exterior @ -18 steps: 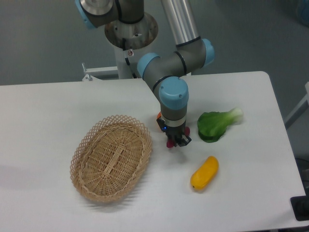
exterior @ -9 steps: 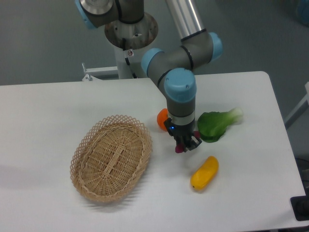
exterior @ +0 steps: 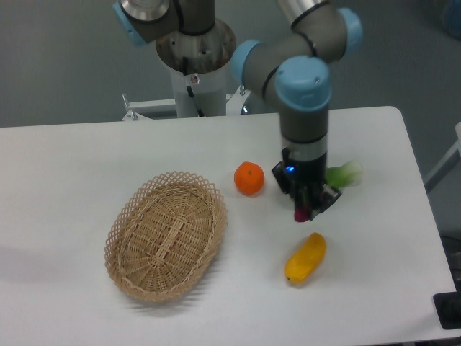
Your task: Pick up the sweet potato from the table
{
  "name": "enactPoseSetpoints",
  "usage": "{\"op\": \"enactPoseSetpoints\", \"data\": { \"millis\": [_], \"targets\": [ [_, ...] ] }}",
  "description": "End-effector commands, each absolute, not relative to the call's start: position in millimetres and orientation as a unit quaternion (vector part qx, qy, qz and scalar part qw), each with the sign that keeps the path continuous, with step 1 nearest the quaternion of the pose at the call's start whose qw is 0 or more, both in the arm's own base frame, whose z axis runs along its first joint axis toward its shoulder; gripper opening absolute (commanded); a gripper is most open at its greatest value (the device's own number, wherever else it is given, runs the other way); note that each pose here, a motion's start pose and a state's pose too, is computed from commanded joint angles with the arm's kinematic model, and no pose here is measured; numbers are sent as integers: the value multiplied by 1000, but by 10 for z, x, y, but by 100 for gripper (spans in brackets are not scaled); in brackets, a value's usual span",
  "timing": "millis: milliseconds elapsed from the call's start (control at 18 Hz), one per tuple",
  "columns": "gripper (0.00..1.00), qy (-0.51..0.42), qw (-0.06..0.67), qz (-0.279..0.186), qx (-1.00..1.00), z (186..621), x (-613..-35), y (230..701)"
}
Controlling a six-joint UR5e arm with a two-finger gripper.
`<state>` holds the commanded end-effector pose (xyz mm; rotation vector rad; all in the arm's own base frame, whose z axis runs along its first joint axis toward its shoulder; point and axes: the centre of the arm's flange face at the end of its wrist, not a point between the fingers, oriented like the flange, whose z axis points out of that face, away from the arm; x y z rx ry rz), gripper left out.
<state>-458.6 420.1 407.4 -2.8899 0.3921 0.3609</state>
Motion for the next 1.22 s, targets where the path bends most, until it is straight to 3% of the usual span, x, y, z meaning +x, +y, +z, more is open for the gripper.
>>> {"op": "enactPoseSetpoints", "data": {
  "millis": [444,1222],
  "targets": [
    [25,206,67,70,-974,4408,-4807,3806],
    [25,207,69,70,-973,4424,-4818,3777]
  ]
}}
